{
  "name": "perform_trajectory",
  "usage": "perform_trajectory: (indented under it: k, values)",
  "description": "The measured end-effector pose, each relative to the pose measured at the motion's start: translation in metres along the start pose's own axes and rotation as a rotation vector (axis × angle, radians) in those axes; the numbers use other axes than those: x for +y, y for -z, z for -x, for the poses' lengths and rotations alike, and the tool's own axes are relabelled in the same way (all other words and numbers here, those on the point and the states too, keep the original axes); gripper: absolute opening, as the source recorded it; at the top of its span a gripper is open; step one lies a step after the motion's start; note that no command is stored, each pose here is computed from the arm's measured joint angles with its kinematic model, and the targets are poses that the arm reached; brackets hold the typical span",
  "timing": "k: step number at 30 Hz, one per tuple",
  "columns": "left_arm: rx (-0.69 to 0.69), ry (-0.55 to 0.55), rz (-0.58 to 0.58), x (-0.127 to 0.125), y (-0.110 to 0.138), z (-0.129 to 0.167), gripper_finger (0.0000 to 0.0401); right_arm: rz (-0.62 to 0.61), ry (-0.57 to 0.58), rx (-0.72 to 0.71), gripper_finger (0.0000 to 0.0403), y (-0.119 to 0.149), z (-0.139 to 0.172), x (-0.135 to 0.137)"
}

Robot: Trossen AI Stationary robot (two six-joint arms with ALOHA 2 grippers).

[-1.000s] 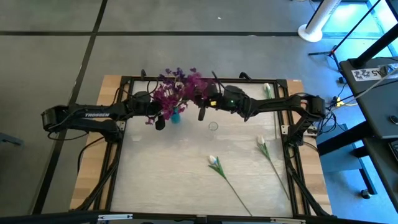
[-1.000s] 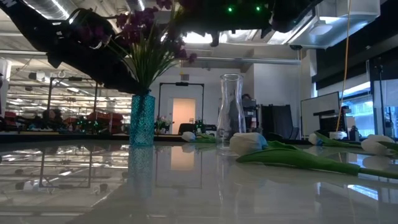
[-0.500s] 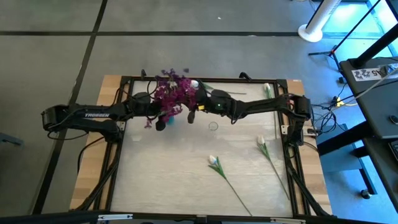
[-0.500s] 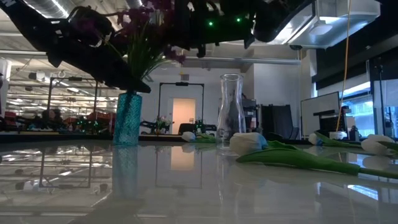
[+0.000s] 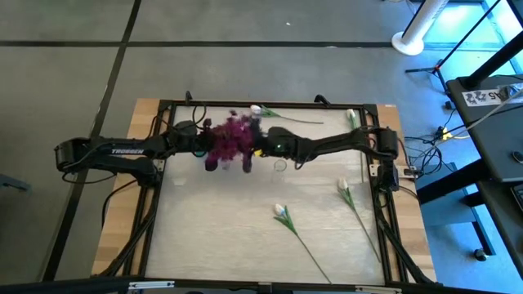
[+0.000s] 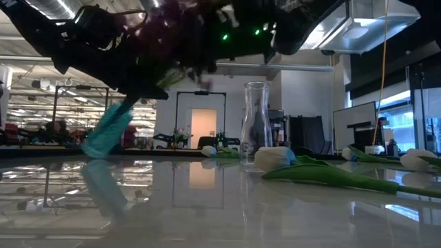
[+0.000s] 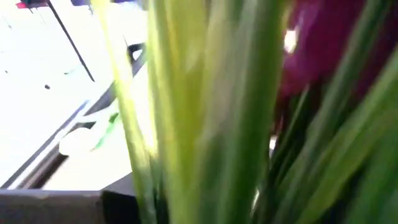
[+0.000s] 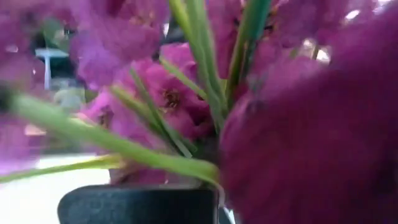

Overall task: Sort flowers into vase by color
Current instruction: Put the purple flowers into the blue flower vase

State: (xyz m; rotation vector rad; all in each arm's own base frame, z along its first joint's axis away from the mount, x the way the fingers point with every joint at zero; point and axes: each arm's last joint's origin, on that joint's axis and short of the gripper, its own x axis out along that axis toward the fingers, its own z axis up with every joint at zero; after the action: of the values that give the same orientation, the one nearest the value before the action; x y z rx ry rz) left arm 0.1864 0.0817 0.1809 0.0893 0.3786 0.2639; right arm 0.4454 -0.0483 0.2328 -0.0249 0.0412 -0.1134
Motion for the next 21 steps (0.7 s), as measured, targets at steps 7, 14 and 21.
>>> perform_trajectory:
  k: [7, 14, 21]
  values:
    - [-0.032, -0.01, -0.005, -0.002, -0.004, 0.001, 0.019, 0.075, 0.012, 0.004, 0.0009, -0.009, -0.004, 0.007]
    - [-0.088, -0.027, -0.014, -0.005, -0.012, 0.006, 0.019, 0.102, 0.019, -0.013, 0.0009, -0.018, -0.006, 0.007]
    - [-0.202, -0.01, 0.032, -0.007, -0.024, 0.008, 0.0165, 0.118, 0.012, 0.032, 0.0009, -0.046, -0.015, 0.006]
